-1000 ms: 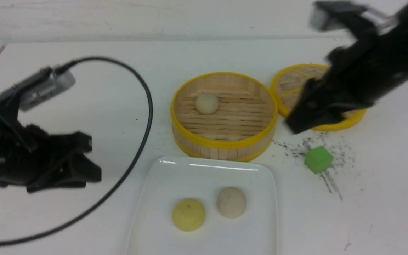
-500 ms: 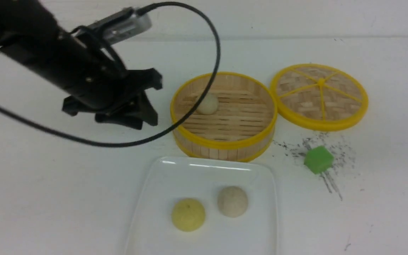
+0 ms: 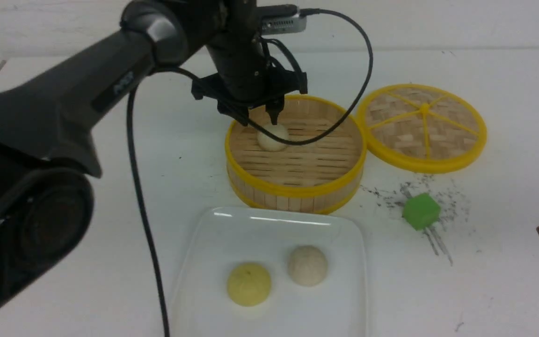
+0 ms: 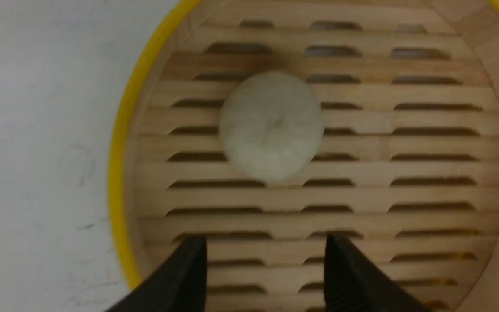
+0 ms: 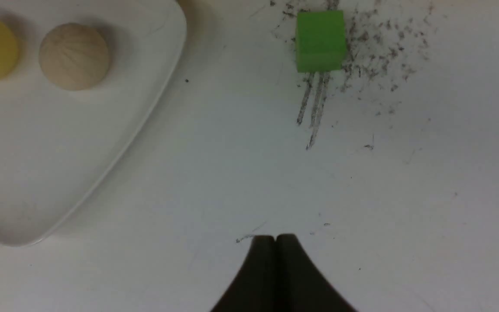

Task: Put the steamed buns into the plate on the white tablecloth.
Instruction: 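Reach into the bamboo steamer and grasp a bun with the left gripper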

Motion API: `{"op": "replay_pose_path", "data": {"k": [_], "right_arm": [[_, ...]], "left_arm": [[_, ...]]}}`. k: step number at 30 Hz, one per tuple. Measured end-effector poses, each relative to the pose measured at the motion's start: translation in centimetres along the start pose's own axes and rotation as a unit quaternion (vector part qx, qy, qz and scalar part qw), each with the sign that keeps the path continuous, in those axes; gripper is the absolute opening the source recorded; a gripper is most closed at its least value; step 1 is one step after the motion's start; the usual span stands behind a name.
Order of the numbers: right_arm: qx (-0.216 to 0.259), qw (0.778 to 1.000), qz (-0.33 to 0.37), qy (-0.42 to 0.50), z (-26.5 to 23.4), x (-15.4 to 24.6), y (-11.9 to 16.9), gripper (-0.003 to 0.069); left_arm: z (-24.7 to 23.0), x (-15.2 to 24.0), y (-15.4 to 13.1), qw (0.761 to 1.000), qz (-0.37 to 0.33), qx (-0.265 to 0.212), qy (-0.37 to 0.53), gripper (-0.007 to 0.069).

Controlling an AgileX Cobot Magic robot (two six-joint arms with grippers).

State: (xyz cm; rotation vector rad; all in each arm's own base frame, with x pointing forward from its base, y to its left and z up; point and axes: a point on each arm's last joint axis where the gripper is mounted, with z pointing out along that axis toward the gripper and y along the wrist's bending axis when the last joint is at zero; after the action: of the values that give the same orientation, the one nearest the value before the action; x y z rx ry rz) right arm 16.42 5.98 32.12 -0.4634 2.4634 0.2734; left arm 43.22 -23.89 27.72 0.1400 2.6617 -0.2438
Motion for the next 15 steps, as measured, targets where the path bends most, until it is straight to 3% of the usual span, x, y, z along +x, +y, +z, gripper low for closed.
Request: {"op": "replay_pose_path", "data": {"k": [10,12,15], "right_arm": [[0.0,1.0,0.002,-0.003,0.3,-0.2,0.0,-0.0003],[0.0,1.0,0.002,-0.003,0.3,-0.2,0.0,-0.0001],[0.0,1.0,0.002,-0.003,0.3,-0.2,0.0,0.0001]], "left_arm": [[6.4,-0.4,-0.3,1.0,0.006,-0.017,0.004,0.0411],[7.2,-0.3,-0.3,1.0,0.007,-0.016,0.003,0.0398],[7.6,-0.4,-0.4,1.0,0.005,-0.01,-0.001,0.0298]]}}
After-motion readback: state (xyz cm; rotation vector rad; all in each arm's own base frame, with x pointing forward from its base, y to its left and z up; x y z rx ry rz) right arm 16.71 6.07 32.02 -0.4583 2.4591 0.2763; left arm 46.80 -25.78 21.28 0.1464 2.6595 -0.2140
